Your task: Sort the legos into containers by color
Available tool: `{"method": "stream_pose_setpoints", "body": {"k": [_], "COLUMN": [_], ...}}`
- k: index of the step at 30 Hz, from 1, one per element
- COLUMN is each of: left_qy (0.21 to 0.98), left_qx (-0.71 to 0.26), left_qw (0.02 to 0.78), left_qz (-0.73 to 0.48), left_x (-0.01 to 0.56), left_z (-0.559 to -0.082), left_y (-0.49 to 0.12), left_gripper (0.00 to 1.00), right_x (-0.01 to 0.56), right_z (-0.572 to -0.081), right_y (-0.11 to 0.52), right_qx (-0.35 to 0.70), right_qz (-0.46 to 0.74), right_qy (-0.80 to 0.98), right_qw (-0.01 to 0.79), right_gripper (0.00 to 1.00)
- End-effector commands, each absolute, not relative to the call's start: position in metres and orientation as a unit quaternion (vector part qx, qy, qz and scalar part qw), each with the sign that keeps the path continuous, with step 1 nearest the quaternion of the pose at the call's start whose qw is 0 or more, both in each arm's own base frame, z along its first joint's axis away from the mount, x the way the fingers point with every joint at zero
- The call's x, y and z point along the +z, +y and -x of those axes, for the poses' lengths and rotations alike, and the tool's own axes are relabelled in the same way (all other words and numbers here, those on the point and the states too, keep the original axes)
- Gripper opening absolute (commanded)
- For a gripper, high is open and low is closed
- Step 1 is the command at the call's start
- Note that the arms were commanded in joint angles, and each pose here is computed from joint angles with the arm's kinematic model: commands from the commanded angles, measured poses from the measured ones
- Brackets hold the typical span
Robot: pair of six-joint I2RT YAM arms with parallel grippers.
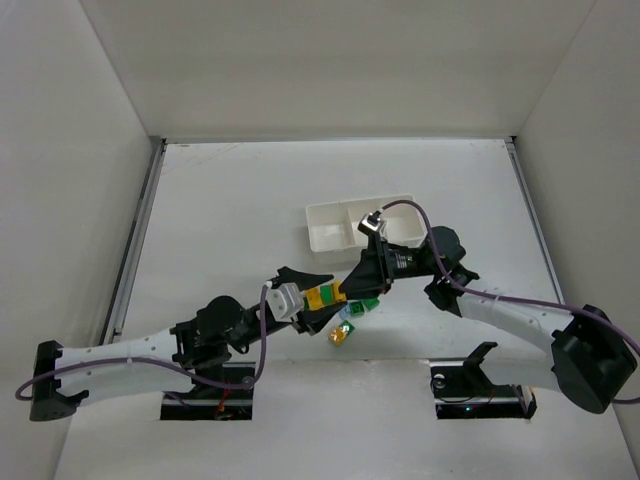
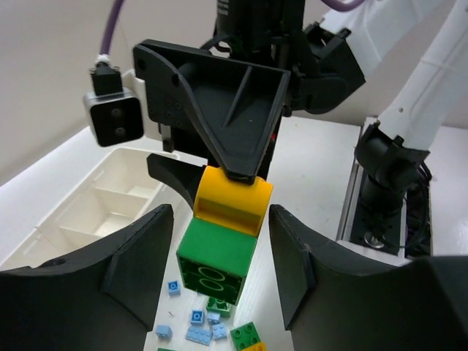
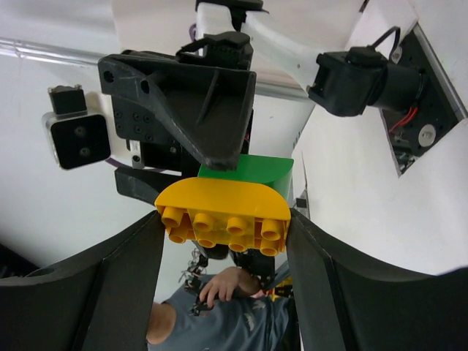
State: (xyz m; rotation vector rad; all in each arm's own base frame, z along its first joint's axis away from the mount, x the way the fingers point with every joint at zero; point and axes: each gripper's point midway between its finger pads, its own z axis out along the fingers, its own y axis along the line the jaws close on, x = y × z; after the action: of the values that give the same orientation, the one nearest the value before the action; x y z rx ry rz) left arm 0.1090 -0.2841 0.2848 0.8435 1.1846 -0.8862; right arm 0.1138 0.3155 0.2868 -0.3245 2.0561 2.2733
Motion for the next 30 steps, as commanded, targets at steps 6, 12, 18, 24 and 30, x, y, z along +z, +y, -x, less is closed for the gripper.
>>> {"method": "stream_pose_setpoints", "body": {"k": [6,12,18,24,30], "left_qy": [0.502,0.508,0.525,0.536,0.529], "left_qx": [-0.422,-0.411,-0.392,-0.366,-0.364], "left_qw": [0.651,0.660,0.654,0.661,0.671], "left_qz": [-0.383,-0.371,-0.379,-0.376,-0.371], "left_x": [0.305,0.303,0.292,0.288,0.292], "left_z": [-0.088,-0.091,-0.096,-0.106,-0.107], "left_y": [-0.284,-0.277,-0.282,-0.283,-0.277], "left_gripper": [0.59,0.62,0.63,0.60,0.52], "right_x": [0.298,0.306,0.307,0.315,0.313], "right_z": [-0.102,-0.102,-0.105,-0.104,-0.106], "right_y": [0.313,0.315,0.312,0.306,0.304], "right_qx": [0.746,0.748,0.749,0.752,0.750], "right_qz": [0.150,0.159,0.157,0.162,0.159], "right_qy": [0.648,0.643,0.643,0.637,0.639], "right_qw": [0.036,0.039,0.042,0.055,0.057], "right_gripper": [0.41,0.41,0.40,0.40,0.40]}}
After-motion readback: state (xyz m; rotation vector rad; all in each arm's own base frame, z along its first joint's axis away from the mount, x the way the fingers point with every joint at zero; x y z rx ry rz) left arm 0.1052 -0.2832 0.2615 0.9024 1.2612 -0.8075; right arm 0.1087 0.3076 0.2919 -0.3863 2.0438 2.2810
